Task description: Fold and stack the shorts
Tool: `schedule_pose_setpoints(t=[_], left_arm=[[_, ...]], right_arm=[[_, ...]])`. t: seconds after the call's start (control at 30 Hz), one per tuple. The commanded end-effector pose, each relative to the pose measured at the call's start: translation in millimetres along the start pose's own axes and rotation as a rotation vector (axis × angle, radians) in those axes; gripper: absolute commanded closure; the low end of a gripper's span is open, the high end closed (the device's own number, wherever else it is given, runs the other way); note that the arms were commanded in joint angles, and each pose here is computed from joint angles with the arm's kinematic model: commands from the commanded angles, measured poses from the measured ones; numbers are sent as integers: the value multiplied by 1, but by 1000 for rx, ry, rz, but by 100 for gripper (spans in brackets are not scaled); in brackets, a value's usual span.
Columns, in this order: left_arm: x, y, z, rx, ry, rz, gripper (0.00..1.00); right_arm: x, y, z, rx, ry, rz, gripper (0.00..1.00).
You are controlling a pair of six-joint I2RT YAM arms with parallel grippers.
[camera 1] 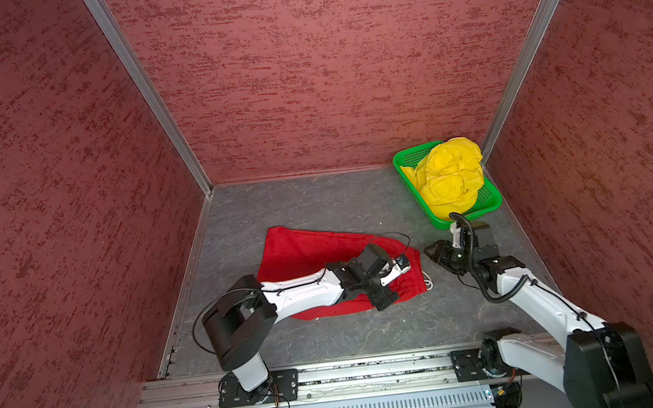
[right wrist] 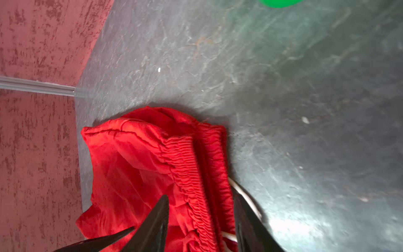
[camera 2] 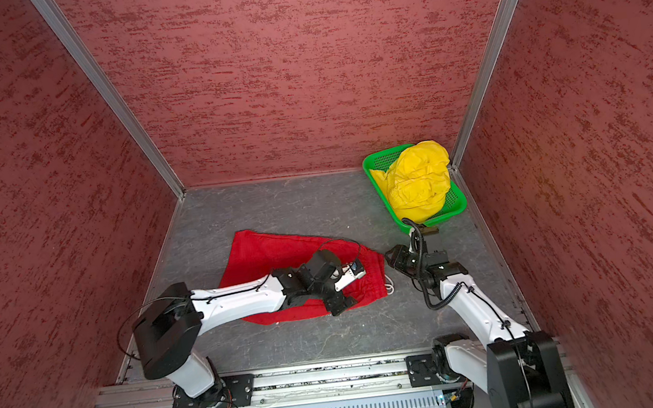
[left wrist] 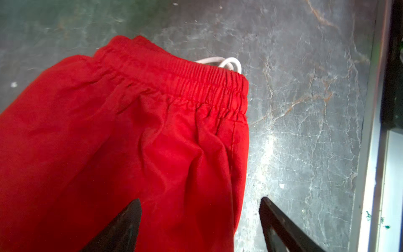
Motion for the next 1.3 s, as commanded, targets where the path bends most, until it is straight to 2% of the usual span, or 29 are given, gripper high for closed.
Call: schedule_pose_setpoints(t=[0.0, 0.2, 0.3, 0.5, 0.57, 0.67, 0.8, 1.03, 1.13, 1.27], left_arm=[[-22, 2, 16, 23, -82, 96, 12], [-38, 1, 46, 42, -131, 128, 7], [-40, 0, 59, 32, -120, 144, 6], [-31, -1, 77, 25, -83, 154, 10], [-27, -4, 80, 25, -83, 156, 17], [-25, -7, 80, 11, -94, 168, 37], [-28, -11, 73, -9, -134, 174, 56], [-31, -13, 57, -62, -261, 164, 89], [-30, -12, 52, -93, -299, 163, 93], [-29, -11, 48, -120, -329, 160, 95]], right_arm=[[4, -8, -3, -15, 28, 16, 48], [6, -27, 0, -44, 40, 95, 46], [7, -31, 1, -67, 46, 120, 45], [8, -35, 1, -88, 46, 159, 43], [10, -35, 3, -128, 59, 191, 42], [11, -35, 5, -148, 77, 225, 38], [11, -34, 8, -183, 89, 263, 34], [11, -30, 5, -198, 104, 332, 17], [15, -35, 7, -171, 133, 369, 14], [22, -35, 13, -220, 198, 406, 13]])
Point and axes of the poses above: each gripper's point midway between its finger pads, its own z axis out along the fingers, its own y axis along the line the jaws close on, x = y × z, the point moved 9 cm from there along -z, back along the fingers, and after that the axes turned 9 degrees about z, right-handed, at the moved point
